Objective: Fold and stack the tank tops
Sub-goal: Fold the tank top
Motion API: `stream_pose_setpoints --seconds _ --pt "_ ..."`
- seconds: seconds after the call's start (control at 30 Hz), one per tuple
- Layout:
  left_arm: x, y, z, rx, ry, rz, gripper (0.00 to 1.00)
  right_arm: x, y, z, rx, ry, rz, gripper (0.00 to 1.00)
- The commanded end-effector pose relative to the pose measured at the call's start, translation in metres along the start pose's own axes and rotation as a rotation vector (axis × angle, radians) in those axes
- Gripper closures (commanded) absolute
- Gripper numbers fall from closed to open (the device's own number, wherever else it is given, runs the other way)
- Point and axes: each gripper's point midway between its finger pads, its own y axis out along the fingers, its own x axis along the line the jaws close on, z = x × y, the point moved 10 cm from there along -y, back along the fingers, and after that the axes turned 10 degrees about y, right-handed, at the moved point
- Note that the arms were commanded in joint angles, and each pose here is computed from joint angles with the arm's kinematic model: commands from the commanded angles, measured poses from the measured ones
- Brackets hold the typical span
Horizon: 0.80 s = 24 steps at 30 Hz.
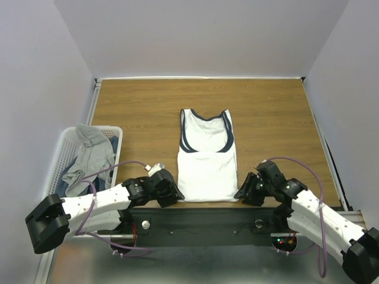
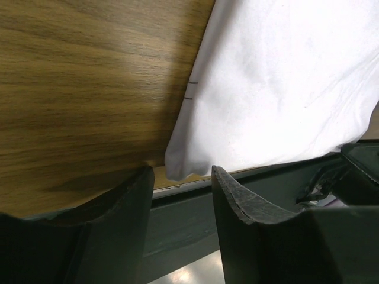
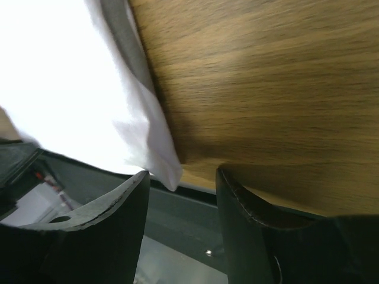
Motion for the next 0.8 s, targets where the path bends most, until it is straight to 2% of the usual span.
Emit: stream_pose_setpoints --seconds 0.0,0.23,0.33,0.37,0.43,0.47,0.53,0.63,0.77 --pt "0.009 0.008 0.003 -0.002 0.003 -0.035 0.46 -0.005 0.011 0.001 0.019 0.031 -0.006 0.46" --pt "0.013 0.012 0.005 -0.004 0.005 -0.041 0.55 -0.005 0.020 -0.002 -0.011 0.070 -0.037 0.53" --pt "0.011 0.013 0.003 -0.019 0.016 -0.032 0.63 -0.002 0.020 -0.004 -0.034 0.069 -0.047 0.57" --pt "0.009 0.013 0.002 -0.024 0.028 -0.028 0.72 0.001 0.020 -0.005 -0.042 0.065 -0.061 0.60" --pt "0.007 0.013 0.000 -0.041 0.039 -0.017 0.82 0.004 0.020 -0.006 -0.047 0.062 -0.064 0.64" --pt "0.004 0.012 -0.002 -0.049 0.055 -0.007 0.92 0.006 0.020 -0.008 -0.053 0.059 -0.072 0.73" --pt "-0.001 0.010 -0.004 -0.066 0.073 0.027 1.00 0.012 0.017 -0.010 -0.065 0.037 -0.080 0.85" --pt "-0.012 0.004 -0.007 -0.075 0.119 0.104 1.00 0.023 0.011 -0.013 -0.073 0.003 -0.095 0.93" --pt "-0.029 -0.018 -0.014 -0.125 0.167 0.234 1.00 0.057 -0.018 -0.019 -0.106 -0.130 -0.145 0.95"
